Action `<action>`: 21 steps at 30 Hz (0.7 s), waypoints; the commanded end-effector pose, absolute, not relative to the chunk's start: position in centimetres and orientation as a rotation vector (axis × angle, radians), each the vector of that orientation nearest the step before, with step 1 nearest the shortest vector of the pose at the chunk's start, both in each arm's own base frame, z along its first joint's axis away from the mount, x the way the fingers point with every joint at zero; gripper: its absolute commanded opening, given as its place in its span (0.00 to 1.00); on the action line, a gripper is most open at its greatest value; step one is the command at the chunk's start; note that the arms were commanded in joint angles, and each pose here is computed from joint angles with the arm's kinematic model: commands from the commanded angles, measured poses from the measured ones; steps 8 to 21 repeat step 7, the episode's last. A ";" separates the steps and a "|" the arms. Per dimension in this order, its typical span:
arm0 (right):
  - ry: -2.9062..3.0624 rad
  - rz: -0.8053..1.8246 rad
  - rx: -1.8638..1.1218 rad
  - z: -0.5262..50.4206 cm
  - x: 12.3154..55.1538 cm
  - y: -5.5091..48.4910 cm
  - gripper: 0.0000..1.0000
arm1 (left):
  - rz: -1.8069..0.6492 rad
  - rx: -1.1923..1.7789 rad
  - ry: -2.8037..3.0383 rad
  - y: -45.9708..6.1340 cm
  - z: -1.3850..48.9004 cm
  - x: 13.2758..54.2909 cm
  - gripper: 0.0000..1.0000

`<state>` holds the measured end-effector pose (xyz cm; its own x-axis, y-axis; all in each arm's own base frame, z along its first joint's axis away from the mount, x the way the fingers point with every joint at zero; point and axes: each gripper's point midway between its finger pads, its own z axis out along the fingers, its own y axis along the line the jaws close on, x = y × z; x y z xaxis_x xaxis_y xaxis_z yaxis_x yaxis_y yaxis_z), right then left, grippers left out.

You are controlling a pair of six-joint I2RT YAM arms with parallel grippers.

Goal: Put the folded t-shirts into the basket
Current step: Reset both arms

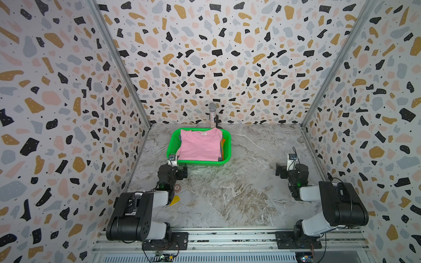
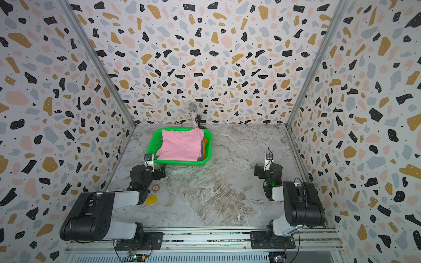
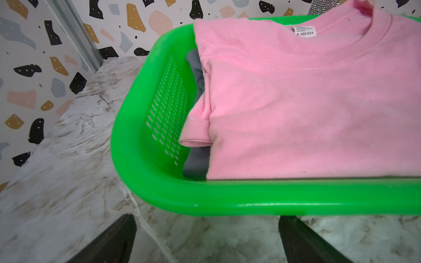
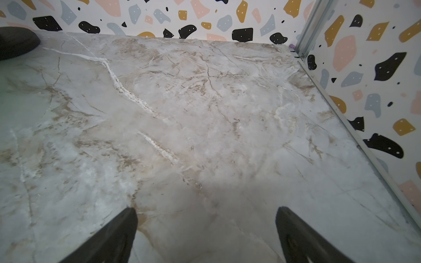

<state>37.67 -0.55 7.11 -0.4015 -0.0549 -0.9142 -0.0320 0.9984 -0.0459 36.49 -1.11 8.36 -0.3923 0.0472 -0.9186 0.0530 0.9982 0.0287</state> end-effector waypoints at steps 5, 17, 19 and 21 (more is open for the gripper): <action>1.945 -0.016 -0.066 8.5 38.3 -0.3 1.00 | 0.000 0.055 1.920 -1.0 9.8 37.2 1.00; 1.946 -0.016 -0.066 8.4 38.3 -0.3 1.00 | 0.002 0.048 1.927 -1.0 9.8 37.2 1.00; 1.946 -0.016 -0.066 8.4 38.3 -0.3 1.00 | 0.002 0.048 1.927 -1.0 9.8 37.2 1.00; 1.946 -0.016 -0.066 8.4 38.3 -0.3 1.00 | 0.002 0.048 1.927 -1.0 9.8 37.2 1.00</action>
